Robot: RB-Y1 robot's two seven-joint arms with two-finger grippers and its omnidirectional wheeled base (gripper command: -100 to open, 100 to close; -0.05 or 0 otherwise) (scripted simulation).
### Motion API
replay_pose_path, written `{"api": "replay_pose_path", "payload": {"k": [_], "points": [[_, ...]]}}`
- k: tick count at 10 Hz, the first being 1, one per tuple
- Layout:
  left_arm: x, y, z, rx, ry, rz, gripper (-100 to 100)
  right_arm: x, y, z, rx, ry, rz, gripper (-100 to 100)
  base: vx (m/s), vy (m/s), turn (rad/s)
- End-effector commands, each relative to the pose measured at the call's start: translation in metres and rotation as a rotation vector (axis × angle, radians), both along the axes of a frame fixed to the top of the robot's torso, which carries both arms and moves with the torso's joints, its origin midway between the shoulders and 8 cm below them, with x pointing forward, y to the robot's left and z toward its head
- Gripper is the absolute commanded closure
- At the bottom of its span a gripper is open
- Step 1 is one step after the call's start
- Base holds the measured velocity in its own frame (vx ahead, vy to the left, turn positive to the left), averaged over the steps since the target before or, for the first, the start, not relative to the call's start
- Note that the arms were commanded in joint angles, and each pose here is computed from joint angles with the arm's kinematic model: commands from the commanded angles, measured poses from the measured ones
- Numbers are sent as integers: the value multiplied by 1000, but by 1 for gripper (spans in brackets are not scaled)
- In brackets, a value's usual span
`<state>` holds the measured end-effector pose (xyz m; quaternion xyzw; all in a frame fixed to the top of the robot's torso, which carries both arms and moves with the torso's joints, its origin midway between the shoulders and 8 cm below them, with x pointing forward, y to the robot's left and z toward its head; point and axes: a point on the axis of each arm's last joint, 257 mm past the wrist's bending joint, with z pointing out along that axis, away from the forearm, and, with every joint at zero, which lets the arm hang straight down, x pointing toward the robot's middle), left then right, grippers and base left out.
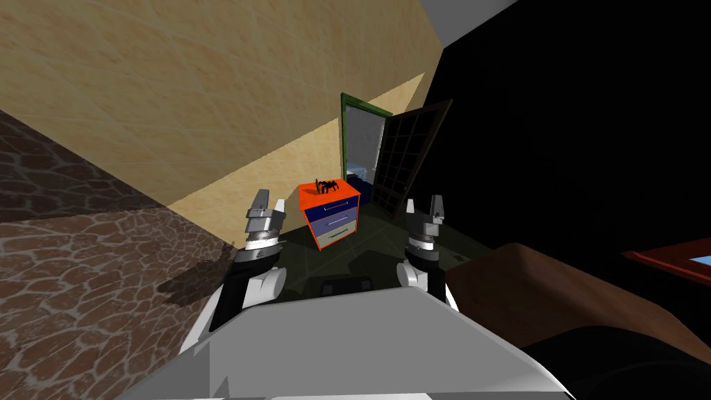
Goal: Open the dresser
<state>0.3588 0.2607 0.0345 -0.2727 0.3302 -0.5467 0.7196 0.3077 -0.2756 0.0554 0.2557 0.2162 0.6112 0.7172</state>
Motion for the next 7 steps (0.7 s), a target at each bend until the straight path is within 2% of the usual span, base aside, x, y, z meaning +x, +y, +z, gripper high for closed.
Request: {"api": "replay_pose_path", "payload": {"k": [1, 7], "points": [[0, 0, 0, 0, 0, 0, 0, 0, 0, 0, 0, 0, 0, 0, 0, 0, 0], [0, 0, 0, 0, 0, 0, 0, 0, 0, 0, 0, 0, 0, 0, 0, 0, 0]]}}
